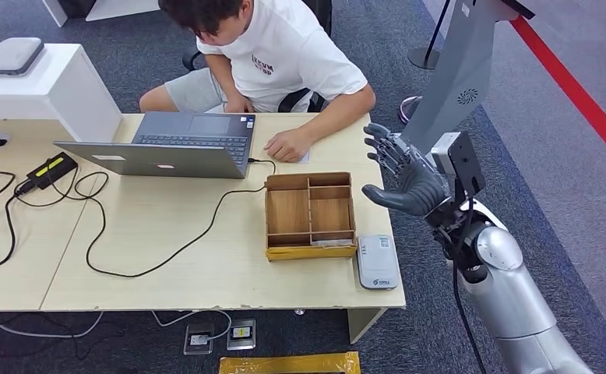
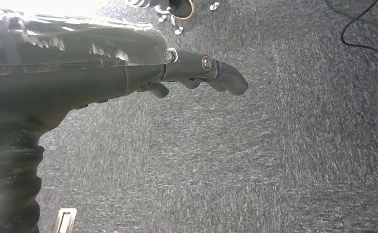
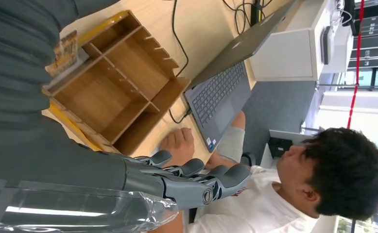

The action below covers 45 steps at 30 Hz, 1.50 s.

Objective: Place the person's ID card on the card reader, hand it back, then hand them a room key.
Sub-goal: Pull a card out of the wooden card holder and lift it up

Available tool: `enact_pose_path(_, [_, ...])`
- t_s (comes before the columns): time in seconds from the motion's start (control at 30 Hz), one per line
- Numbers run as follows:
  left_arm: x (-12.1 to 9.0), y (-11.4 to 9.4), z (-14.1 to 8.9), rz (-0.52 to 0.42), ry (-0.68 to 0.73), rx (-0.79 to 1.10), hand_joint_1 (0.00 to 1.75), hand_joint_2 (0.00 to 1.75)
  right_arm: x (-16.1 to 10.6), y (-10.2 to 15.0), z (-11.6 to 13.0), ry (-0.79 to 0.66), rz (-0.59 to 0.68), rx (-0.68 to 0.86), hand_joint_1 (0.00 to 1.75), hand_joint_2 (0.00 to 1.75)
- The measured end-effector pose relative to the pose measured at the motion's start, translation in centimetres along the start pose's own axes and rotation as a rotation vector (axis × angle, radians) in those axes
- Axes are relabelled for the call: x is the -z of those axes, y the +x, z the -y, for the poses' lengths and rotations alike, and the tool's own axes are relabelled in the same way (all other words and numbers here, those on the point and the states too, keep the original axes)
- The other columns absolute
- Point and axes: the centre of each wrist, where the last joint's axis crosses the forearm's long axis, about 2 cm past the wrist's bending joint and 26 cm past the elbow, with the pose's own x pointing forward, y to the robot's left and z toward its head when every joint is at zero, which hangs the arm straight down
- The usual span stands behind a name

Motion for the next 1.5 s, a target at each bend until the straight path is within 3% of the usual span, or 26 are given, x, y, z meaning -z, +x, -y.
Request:
enact_pose_path(0.27, [0.0, 0.0, 0.0, -0.003, 0.015, -0.006, 0.00, 1.75, -2.2, -1.0, -1.9, 0.034, -0.030, 0.052, 0.00, 1.75])
enact_pose_path(0.67, [0.0, 0.0, 0.0, -0.013, 0.021, -0.019, 0.00, 1.75, -3.2, -1.1, -3.0, 0.064, -0.046, 0.041, 0.00, 1.75])
enact_pose_path(0.8, [0.0, 0.0, 0.0, -0.021, 0.025, -0.022, 0.00, 1.75, -3.4, -1.2, -3.3, 0.036, -0.081, -0.106, 0.00, 1.75])
enact_pose_path(1.03, [0.0, 0.1, 0.0, -0.031, 0.033, -0.022, 0.00, 1.75, -3.5, -1.5, -3.9, -0.040, -0.180, -0.536, 0.00, 1.75])
enact_pose_path(1.17, [-0.1, 0.1, 0.1, -0.035, 0.036, -0.023, 0.00, 1.75, -3.7, -2.1, -5.1, -0.040, -0.222, -0.709, 0.00, 1.75])
enact_pose_path(1.4, [-0.1, 0.1, 0.2, -0.037, 0.036, -0.023, 0.00, 1.75, -3.7, -2.2, -5.5, -0.044, -0.231, -0.776, 0.00, 1.75])
enact_pose_path(1.5, [-0.1, 0.2, 0.2, -0.041, 0.037, -0.023, 0.00, 1.75, -3.9, -2.6, -6.4, -0.067, -0.221, -0.946, 0.00, 1.75])
